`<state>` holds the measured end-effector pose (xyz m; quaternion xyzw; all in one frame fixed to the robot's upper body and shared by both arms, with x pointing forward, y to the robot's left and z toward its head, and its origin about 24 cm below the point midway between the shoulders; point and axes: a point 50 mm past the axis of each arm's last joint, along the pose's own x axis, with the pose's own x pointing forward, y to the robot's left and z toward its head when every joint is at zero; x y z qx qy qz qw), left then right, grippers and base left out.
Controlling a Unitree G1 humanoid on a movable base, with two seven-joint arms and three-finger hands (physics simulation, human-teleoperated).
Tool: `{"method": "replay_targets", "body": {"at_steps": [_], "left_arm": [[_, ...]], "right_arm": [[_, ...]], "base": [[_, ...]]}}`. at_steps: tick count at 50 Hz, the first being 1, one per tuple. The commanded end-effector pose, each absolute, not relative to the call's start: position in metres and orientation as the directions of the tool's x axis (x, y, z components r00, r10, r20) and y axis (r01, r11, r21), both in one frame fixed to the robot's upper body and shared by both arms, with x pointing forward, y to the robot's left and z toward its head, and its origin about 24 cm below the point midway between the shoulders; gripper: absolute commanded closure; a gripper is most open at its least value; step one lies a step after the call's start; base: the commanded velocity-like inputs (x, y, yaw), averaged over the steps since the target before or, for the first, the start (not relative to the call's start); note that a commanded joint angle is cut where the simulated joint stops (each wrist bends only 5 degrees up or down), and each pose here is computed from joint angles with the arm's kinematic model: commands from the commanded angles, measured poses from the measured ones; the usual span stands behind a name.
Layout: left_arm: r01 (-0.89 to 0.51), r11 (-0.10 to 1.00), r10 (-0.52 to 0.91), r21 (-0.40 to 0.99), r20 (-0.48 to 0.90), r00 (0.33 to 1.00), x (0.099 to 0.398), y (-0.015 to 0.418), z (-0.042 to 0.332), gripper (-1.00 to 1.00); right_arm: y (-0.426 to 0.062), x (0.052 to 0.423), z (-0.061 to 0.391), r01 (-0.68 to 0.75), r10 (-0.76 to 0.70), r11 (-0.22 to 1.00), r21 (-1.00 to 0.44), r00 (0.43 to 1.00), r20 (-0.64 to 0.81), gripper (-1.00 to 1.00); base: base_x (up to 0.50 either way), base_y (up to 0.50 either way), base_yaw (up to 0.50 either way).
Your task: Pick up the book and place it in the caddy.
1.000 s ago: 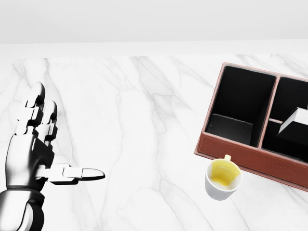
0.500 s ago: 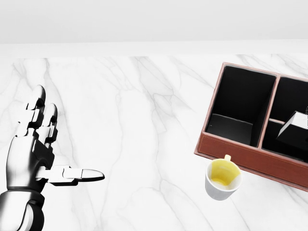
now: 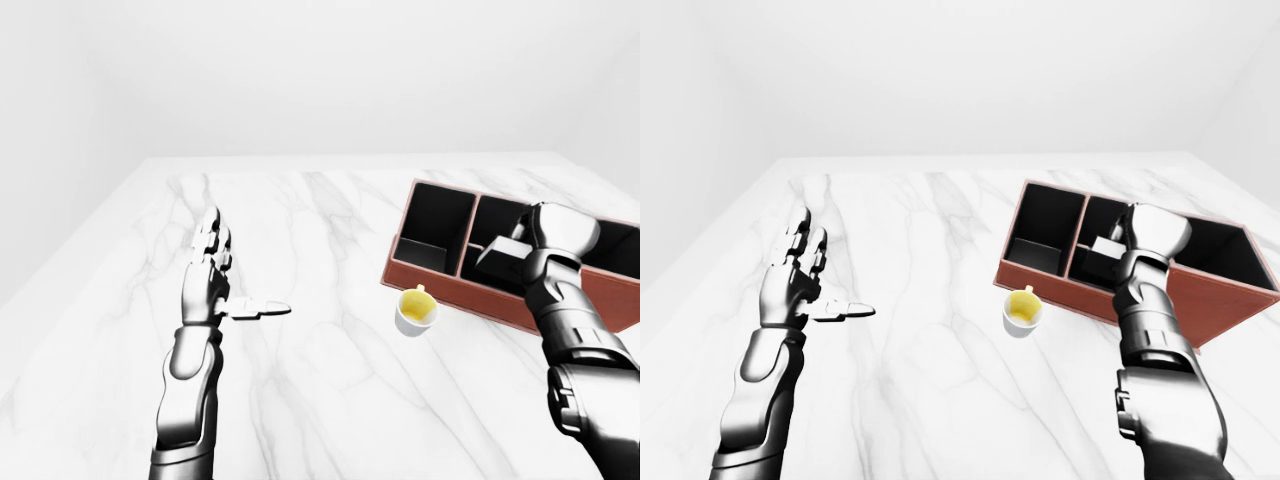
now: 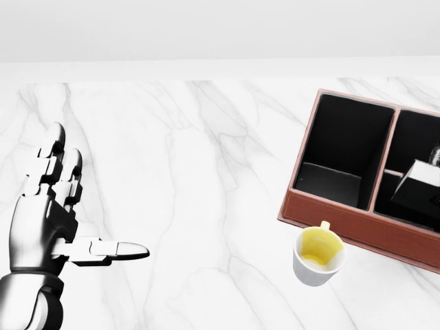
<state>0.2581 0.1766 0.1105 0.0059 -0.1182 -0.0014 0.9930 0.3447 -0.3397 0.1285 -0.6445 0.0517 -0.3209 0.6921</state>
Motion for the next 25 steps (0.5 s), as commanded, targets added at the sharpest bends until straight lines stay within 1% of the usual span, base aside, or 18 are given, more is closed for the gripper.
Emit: {"method": "replay_targets", "body": {"at_steps": [1, 25], "left_arm": [[0.001, 1.000, -0.004, 0.013, 0.229, 0.973, 0.259, 0.176, 0.109, -1.00], [-0.006, 1.000, 0.004, 0.006, 0.203, 0.979, 0.260, 0.178, 0.103, -1.00]], "right_arm": [[-0.336, 0.352, 0.131, 0.340, -0.496, -0.061, -0.938, 0.806, 0.324, 1.00], [-0.327, 0.357, 0.118, 0.263, -0.493, -0.051, -0.963, 0.832, 0.254, 1.00]], "base": [[0.00, 0.00, 0.00], [0.00, 0.00, 0.00]]}}
